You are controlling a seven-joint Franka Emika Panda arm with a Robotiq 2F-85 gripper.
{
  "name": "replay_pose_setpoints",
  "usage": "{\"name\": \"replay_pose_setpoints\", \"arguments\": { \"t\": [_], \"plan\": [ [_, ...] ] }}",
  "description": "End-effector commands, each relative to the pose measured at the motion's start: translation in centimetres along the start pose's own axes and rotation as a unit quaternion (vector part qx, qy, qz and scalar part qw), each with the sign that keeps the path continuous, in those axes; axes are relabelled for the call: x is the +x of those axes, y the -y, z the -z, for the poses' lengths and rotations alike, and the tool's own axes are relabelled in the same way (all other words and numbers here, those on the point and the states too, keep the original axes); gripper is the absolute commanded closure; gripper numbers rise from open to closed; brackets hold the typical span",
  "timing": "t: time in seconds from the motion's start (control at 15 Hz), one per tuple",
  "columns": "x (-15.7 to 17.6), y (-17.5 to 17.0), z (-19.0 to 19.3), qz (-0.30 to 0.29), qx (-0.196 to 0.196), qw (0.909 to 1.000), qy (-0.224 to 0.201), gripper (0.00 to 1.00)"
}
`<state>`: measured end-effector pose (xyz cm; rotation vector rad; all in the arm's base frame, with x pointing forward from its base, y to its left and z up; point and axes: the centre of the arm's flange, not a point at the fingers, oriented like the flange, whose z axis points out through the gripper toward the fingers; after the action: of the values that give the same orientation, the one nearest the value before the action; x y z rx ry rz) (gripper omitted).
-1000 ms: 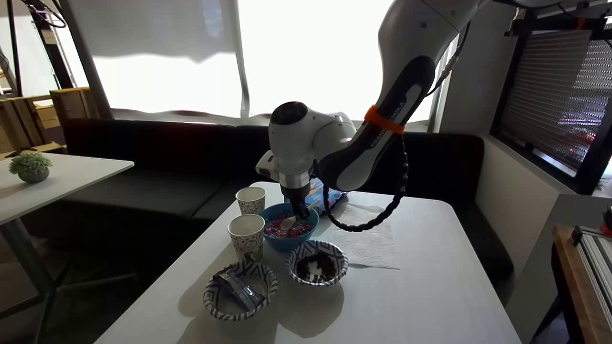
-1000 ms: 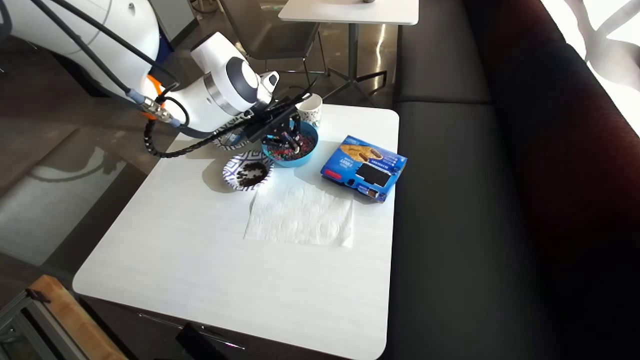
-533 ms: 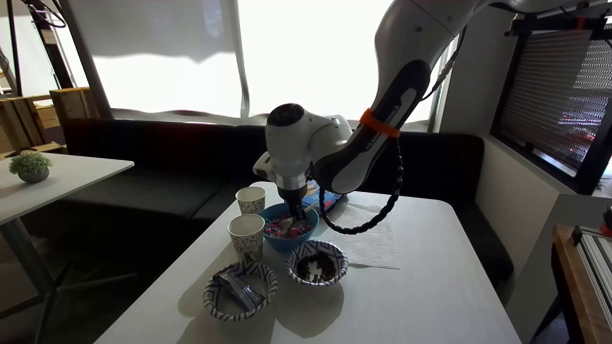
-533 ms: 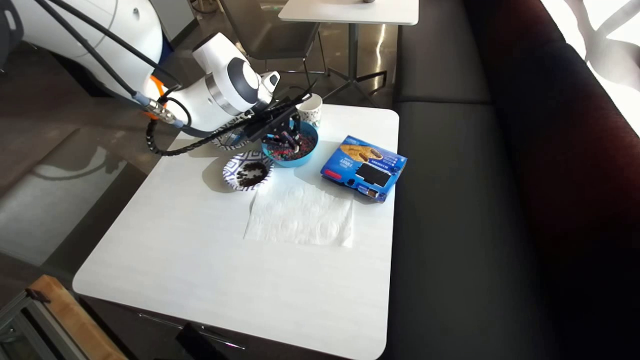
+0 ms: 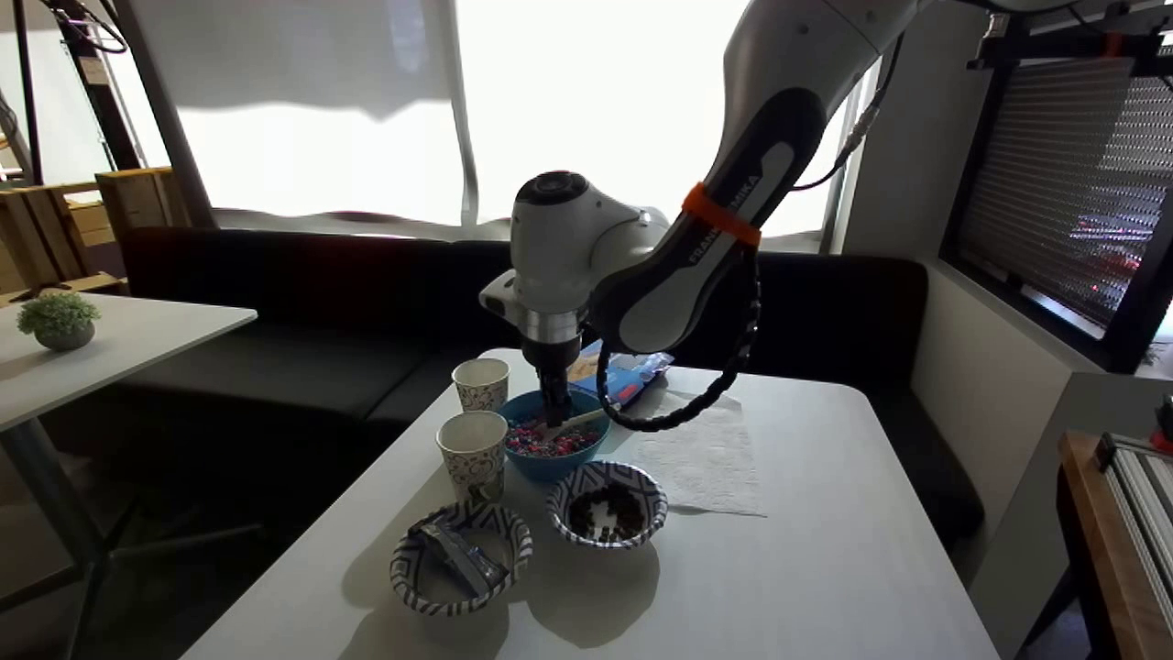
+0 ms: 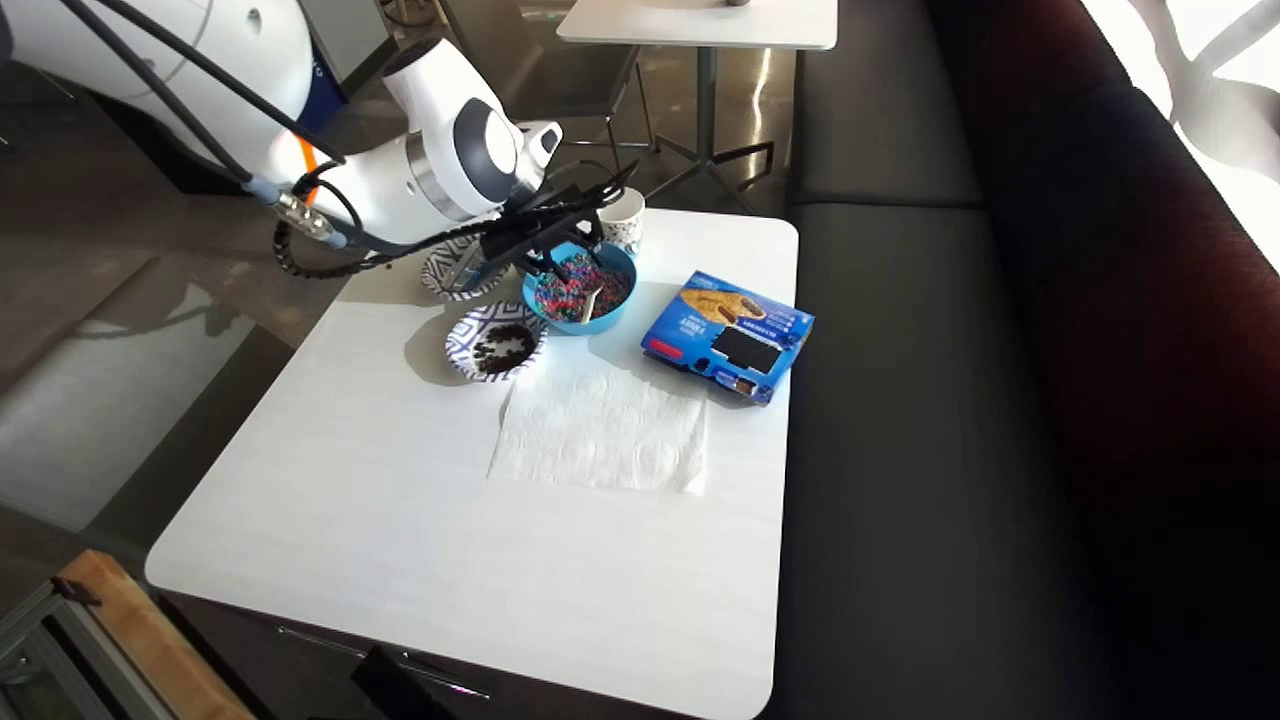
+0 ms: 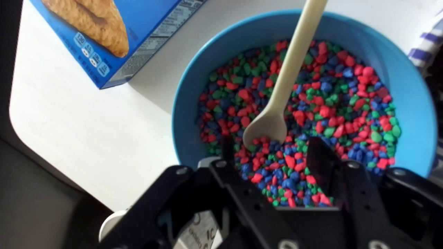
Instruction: Use the white spoon to place some cereal from the blue bowl into the coffee cup on the right.
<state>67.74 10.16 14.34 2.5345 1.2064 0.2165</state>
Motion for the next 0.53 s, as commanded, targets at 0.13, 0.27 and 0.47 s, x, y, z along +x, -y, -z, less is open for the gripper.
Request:
{"name": "replay_pose_setpoints", "arguments": {
  "t": [0.13,0.27,0.47],
  "plan": [
    [-1.9,-1.4,7.8,-0.105,0.041,0.991,-0.073,0.0],
    [-3.0,-2.1,10.0,-0.154,0.065,0.9814,-0.093,0.0],
    [-5.3,-3.1,12.6,-0.228,0.089,0.9609,-0.128,0.0]
  ]
}}
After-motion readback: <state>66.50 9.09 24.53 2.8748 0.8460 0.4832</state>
